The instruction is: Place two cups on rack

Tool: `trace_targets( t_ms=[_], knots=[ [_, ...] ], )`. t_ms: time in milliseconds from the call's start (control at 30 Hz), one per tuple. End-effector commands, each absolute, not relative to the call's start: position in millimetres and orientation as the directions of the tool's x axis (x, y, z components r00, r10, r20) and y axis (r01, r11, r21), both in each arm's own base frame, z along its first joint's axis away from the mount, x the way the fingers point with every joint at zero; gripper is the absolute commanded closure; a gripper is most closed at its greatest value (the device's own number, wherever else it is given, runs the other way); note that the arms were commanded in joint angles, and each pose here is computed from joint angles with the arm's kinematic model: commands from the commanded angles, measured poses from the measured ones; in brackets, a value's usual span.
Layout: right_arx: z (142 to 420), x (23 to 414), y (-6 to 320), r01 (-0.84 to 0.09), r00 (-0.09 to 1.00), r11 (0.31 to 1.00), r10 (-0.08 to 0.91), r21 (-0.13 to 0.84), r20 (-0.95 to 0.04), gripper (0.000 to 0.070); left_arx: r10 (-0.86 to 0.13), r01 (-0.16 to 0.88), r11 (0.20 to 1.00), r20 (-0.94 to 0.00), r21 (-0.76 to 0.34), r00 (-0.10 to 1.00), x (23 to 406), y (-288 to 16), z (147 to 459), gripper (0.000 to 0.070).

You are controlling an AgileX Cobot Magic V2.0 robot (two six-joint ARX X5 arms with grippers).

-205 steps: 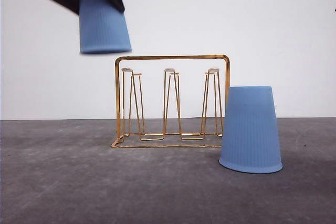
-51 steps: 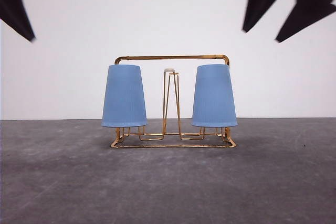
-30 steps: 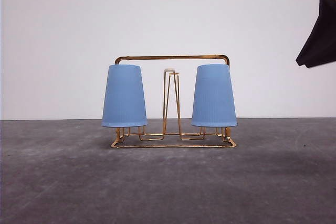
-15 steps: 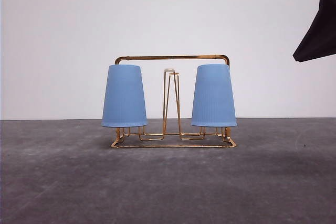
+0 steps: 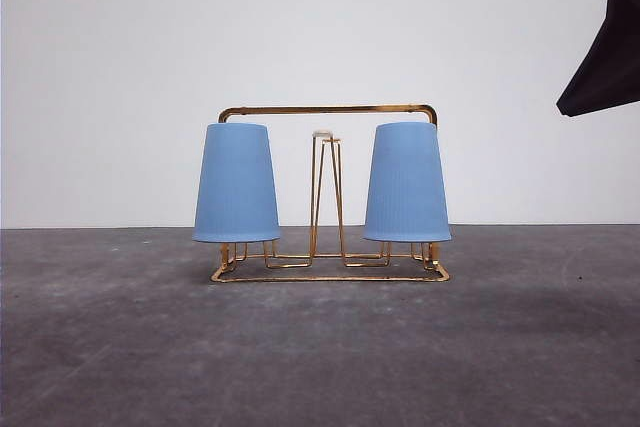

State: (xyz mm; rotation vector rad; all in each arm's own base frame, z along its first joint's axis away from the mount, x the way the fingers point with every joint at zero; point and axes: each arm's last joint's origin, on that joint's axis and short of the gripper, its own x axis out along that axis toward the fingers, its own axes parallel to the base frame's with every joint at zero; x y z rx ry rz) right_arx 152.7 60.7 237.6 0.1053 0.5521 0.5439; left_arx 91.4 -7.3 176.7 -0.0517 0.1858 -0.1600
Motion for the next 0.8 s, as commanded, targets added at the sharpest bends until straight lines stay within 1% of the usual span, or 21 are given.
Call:
trace_targets(
  t_ms=[0,100,167,767],
  knots=[
    [242,154,62,-0.474,0.720,0.850,0.524,0.229,-0.455,0.0682,-0.138,0.132,0.990,-0.156,-0.051,0.978,91,-6,171,0.0700],
    [242,154,62,-0.474,0.720,0.850,0.524,0.228,-0.455,0.0681,-0.100,0.093,0.995,-0.157,-0.048,0.983,95,-4,156,0.0700],
    [242,154,62,-0.475,0.721,0.850,0.524,0.228,-0.453,0.0682,-0.091,0.084,0.995,-0.170,-0.047,0.981,96,-4,150,0.0700],
    [249,157,63,-0.493,0.750,0.843,0.537,0.215,-0.385,0.0681,-0.086,0.079,0.996,-0.169,-0.046,0.982,96,-3,150,0.0700]
  ],
)
